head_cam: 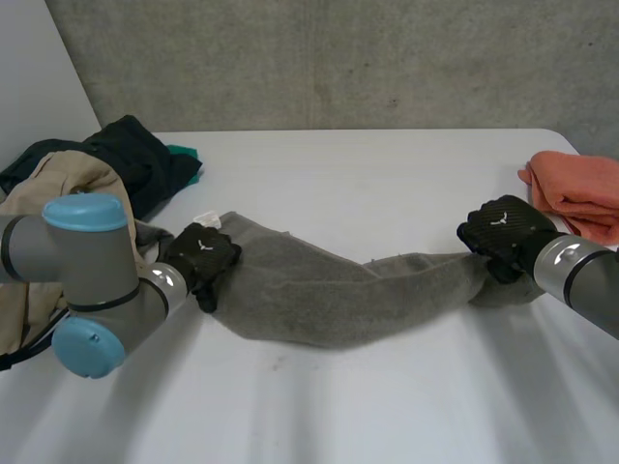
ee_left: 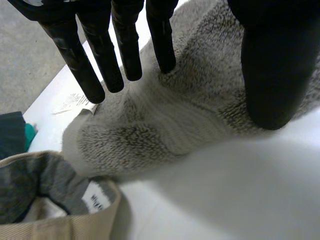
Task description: Fold the laundry.
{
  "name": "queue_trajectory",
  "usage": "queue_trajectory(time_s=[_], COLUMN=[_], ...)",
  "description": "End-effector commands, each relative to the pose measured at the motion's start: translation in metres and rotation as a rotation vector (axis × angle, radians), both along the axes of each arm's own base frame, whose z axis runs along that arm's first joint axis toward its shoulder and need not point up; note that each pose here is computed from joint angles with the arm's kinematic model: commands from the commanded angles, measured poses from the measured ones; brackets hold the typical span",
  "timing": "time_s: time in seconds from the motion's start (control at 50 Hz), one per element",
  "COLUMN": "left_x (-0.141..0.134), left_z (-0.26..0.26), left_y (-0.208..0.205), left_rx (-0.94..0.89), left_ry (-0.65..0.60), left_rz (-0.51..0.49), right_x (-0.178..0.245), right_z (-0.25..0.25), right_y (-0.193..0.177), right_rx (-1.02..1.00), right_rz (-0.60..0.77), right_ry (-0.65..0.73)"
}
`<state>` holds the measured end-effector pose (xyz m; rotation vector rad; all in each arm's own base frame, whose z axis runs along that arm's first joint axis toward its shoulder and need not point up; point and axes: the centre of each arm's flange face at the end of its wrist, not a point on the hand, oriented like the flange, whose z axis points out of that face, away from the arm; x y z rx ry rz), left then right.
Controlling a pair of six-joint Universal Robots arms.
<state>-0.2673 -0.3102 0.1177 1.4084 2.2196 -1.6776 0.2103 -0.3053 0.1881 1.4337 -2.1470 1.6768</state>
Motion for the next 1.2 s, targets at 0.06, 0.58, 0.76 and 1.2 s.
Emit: queue_trajectory(time_s=[0.06, 0.58, 0.76, 1.2], left_x=[0.007, 0.020, 0.038, 0.029], left_z=[0.013, 0.032, 0.162, 0.110], left_y=[-0.004, -0.025, 0.028, -0.006], left_rx=[-0.052, -0.170, -0.346, -0.007], left_ry=[-0.026, -0.006, 0.286, 0.218], left_rz=[0.033, 0.117, 0.227, 0.295], right_x=[0.001, -0.002, -0.038, -0.012], right_z=[-0.007, 0.008, 0.084, 0.044], right_y=[-0.004, -0.005, 0.002, -0.066], right_rx=[0.015, -0.024, -0.096, -0.054], right_rz=[-0.019, -0.047, -0.119, -0.119], right_ry=[0.000, -0.038, 0.005, -0.041])
